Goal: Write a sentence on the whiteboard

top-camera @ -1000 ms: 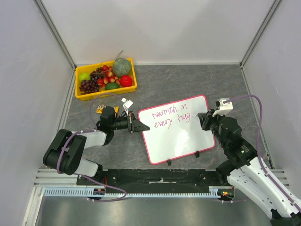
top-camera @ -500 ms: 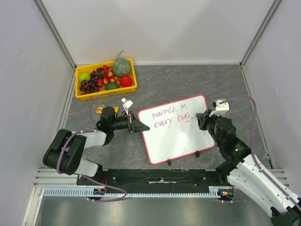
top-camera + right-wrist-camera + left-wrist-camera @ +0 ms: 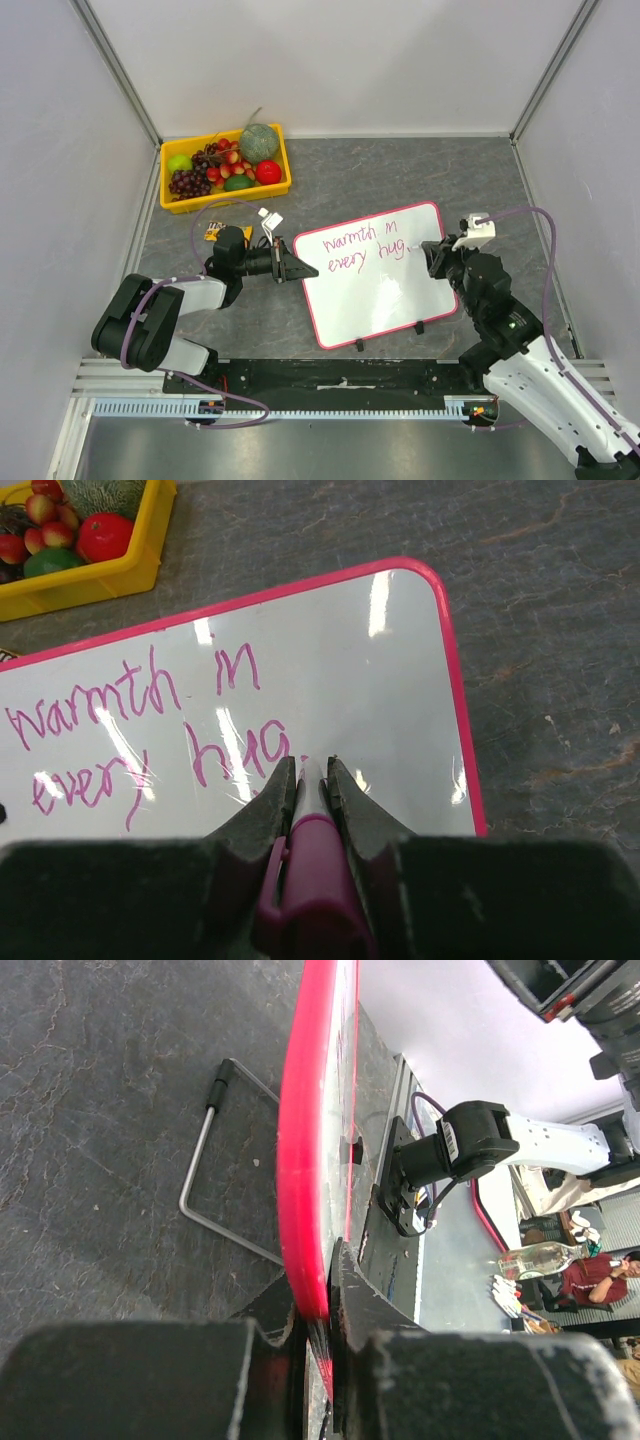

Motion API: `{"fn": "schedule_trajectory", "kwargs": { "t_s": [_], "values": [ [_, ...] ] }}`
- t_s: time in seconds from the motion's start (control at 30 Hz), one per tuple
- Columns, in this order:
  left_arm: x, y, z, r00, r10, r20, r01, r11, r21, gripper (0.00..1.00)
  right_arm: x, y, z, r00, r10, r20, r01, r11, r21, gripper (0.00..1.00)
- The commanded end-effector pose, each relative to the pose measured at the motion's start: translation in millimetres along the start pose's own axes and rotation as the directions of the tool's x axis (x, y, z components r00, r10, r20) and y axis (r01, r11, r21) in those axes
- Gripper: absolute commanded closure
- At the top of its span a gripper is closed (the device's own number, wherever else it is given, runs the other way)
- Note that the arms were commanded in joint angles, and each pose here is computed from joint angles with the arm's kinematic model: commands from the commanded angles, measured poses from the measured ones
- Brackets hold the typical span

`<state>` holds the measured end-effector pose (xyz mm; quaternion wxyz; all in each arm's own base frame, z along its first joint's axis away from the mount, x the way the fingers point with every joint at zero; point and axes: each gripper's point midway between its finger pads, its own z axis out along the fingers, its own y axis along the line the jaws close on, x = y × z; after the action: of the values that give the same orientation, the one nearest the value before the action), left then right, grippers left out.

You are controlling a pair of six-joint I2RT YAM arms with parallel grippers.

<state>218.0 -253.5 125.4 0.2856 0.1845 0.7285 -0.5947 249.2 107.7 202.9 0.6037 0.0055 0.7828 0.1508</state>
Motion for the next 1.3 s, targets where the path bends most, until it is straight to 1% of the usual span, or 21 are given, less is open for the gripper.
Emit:
{"fn": "schedule_trajectory", "kwargs": {
  "t_s": [0.0,0.27,0.53,0.7,0.83,0.93,1.03,1.13,1.2,1.27],
  "values": [
    [17.8,18.8,1.5,0.988,0.15,-0.043,-0.152,0.988,-0.03,0.98,-44.6,5.1,-15.0,0.995,0.028,0.098,-0.028,1.0,-0.011,1.0],
    [18.0,19.3,1.3,0.988,0.15,-0.042,-0.152,0.988,-0.033,0.98,-43.7,10.8,-16.0,0.995,0.04,0.086,-0.037,0.999,-0.04,1.0],
    [16.3,20.5,0.1,0.987,0.159,-0.034,-0.16,0.986,-0.054,0.98,-29.4,25.3,-16.9,0.997,0.072,0.017,-0.07,0.991,-0.115,1.0],
    [13.9,23.4,-1.4,0.986,0.166,-0.023,-0.167,0.982,-0.083,0.98,-15.3,34.2,-20.4,0.995,0.083,-0.053,-0.09,0.983,-0.162,1.0],
    [13.7,24.8,-2.2,0.986,0.166,-0.02,-0.168,0.981,-0.1,0.94,-0.4,47.1,-27.5,0.986,0.107,-0.129,-0.135,0.964,-0.229,1.0],
    [12.6,25.3,-3.6,0.985,0.173,-0.014,-0.173,0.979,-0.112,0.91,16.3,61.8,-35.4,0.968,0.129,-0.213,-0.191,0.935,-0.3,1.0],
    [11.6,25.7,-4.7,0.984,0.181,-0.007,-0.18,0.976,-0.126,0.85,32.6,71.7,-42.5,0.943,0.16,-0.291,-0.258,0.905,-0.337,1.0],
    [8.4,24.4,-7.2,0.98,0.199,0.01,-0.195,0.97,-0.145,0.73,45.8,76.1,-48.9,0.921,0.181,-0.345,-0.306,0.885,-0.351,1.0],
    [6.2,23.0,-9.3,0.977,0.212,0.021,-0.206,0.966,-0.157,0.63,49.7,75.4,-52.5,0.915,0.186,-0.359,-0.316,0.883,-0.347,1.0],
    [1.7,21.1,-12.5,0.972,0.229,0.043,-0.218,0.959,-0.179,0.5,50.6,74.1,-53.9,0.912,0.19,-0.363,-0.32,0.884,-0.342,1.0]
  ]
}}
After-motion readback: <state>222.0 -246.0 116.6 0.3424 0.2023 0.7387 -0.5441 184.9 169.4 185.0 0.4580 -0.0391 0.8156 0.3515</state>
